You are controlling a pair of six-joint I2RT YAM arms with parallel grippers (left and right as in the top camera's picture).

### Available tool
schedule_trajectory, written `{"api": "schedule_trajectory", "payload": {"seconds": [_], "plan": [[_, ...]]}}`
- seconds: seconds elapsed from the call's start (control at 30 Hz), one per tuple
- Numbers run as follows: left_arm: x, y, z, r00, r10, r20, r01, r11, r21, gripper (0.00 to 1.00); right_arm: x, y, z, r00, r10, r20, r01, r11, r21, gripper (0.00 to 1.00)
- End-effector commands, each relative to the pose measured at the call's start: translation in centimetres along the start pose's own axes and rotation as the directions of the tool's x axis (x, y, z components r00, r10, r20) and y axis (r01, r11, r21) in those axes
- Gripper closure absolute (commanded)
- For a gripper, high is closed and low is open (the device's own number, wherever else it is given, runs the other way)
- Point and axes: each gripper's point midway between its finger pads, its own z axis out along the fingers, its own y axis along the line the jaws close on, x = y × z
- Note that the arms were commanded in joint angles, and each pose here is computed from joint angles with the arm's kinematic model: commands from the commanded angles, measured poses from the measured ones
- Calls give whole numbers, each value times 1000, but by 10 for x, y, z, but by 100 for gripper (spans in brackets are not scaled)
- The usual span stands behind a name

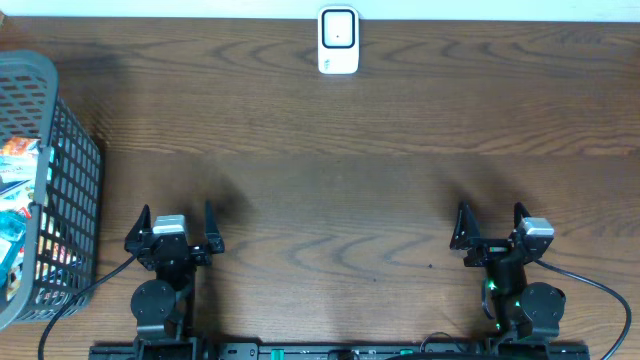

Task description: Scan the item barcode

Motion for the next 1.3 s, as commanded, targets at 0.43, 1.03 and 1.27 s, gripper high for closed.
{"api": "schedule_trajectory", "payload": {"seconds": [0.43,1.03,1.27], "plan": [[17,2,1,998,14,-55,-15,1000,-16,2,1,2,0,1000,-3,-4,3,1000,-11,1],[17,2,1,998,14,-55,-15,1000,-16,2,2,5,0,1000,-4,-7,4,1000,-22,1],[17,2,1,998,14,-55,-15,1000,-16,2,2,5,0,1000,-4,-7,4,1000,-22,1]]}}
